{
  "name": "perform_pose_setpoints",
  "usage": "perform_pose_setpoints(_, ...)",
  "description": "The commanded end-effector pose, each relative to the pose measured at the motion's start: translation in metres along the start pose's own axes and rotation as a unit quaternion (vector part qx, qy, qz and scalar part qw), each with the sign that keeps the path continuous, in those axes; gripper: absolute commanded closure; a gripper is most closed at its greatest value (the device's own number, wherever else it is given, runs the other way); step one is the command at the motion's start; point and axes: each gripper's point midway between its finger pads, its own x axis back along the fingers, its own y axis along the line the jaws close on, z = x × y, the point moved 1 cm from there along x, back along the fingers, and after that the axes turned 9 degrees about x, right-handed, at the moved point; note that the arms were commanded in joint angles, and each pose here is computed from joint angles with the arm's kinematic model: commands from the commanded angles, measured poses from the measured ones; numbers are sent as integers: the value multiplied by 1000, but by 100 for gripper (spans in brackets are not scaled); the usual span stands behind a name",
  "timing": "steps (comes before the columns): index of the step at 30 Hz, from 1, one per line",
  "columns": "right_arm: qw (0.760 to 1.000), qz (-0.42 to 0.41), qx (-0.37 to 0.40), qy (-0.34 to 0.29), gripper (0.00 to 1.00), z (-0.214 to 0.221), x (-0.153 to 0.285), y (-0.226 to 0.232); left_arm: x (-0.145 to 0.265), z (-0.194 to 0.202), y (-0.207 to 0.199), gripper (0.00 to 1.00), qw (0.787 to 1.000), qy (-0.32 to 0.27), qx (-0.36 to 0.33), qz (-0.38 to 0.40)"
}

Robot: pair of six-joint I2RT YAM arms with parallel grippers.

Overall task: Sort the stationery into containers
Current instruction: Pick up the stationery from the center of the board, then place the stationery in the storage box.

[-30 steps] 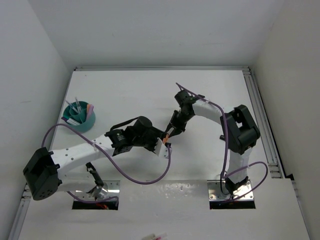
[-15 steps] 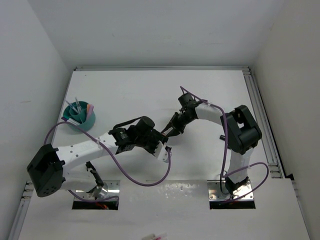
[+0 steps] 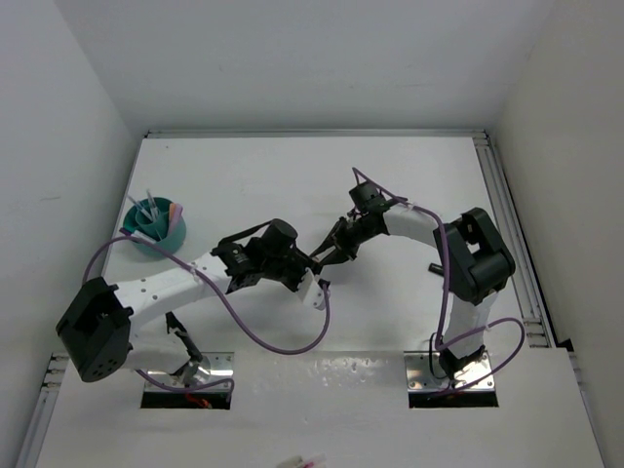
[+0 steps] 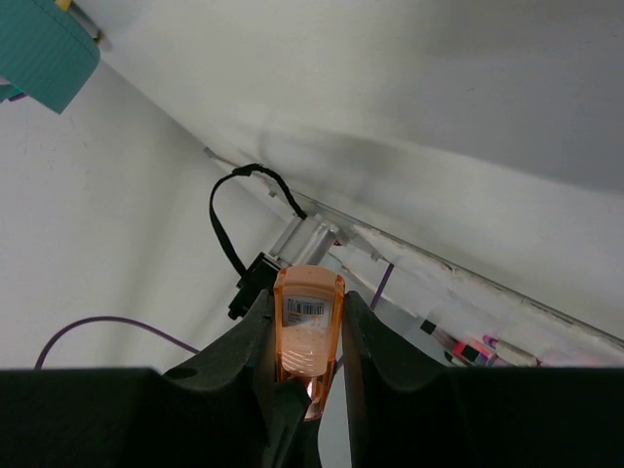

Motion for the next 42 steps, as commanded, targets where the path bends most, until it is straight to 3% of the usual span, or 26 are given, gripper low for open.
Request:
perform_pose_setpoints(1,999,-27,18,5,100,10,8,17,5,-12,18,64,999,-23,-23,-14)
perform_pose_setpoints(5,999,-31,23,9,100,12,7,19,9,-13,20,76,999,-25,-23,-16)
perform_pose_setpoints(6,999,-32,24,10,88,13,6,19,9,-13,19,79,999,-27,-23,-14)
perform_pose_setpoints(8,999,-40,25,14,82,13,7,22,11,-17,20,90,999,-34,-21,-13)
perform_pose_setpoints(10,999,-42,29,12,66,11,8,25,14,-22,19,96,999,-41,-16,-16)
perform_pose_setpoints(12,998,-45,34,8,53,7,11,29,16,-26,18,99,999,-46,-4,-18)
perform_pose_setpoints(13,998,-47,41,4,41,3,14,30,20,-29,20,100,998,-50,0,-24)
perform_pose_setpoints(14,997,-56,49,-7,38,-5,22,36,22,-30,20,100,998,-50,8,-26)
perform_pose_setpoints(17,992,-66,92,-56,33,-32,51,45,41,-34,33,100,994,-51,69,-65)
perform_pose_setpoints(19,982,-49,149,-106,33,-51,75,48,60,-31,54,100,976,-46,171,-128)
perform_pose_setpoints(20,975,-44,167,-139,33,-62,96,50,67,-29,59,100,949,-47,269,-155)
perform_pose_setpoints(22,952,2,230,-201,33,-80,125,50,99,-11,93,100,902,-29,368,-225)
perform_pose_setpoints(23,944,14,245,-222,33,-84,136,49,119,12,107,100,853,-27,450,-263)
perform_pose_setpoints(25,923,31,276,-268,33,-90,163,50,155,30,129,100,802,-33,507,-315)
perform_pose_setpoints(26,918,32,280,-278,33,-91,169,49,186,59,138,100,752,-26,547,-366)
perform_pose_setpoints(27,914,31,288,-286,33,-89,176,50,200,73,138,100,729,-15,565,-385)
perform_pose_setpoints(28,912,31,287,-292,33,-91,181,48,224,81,148,100,705,-18,575,-415)
perform_pose_setpoints(29,911,31,287,-293,33,-91,183,47,257,108,150,100,666,-1,588,-459)
perform_pose_setpoints(30,912,33,282,-295,33,-93,185,44,270,123,147,100,645,15,603,-469)
perform_pose_setpoints(31,914,30,280,-293,33,-92,185,43,311,144,147,100,609,24,605,-513)
perform_pose_setpoints(37,918,29,278,-281,34,-95,176,39,395,194,114,100,550,63,610,-567)
perform_pose_setpoints(42,914,35,297,-276,34,-90,168,43,413,229,76,100,520,91,637,-562)
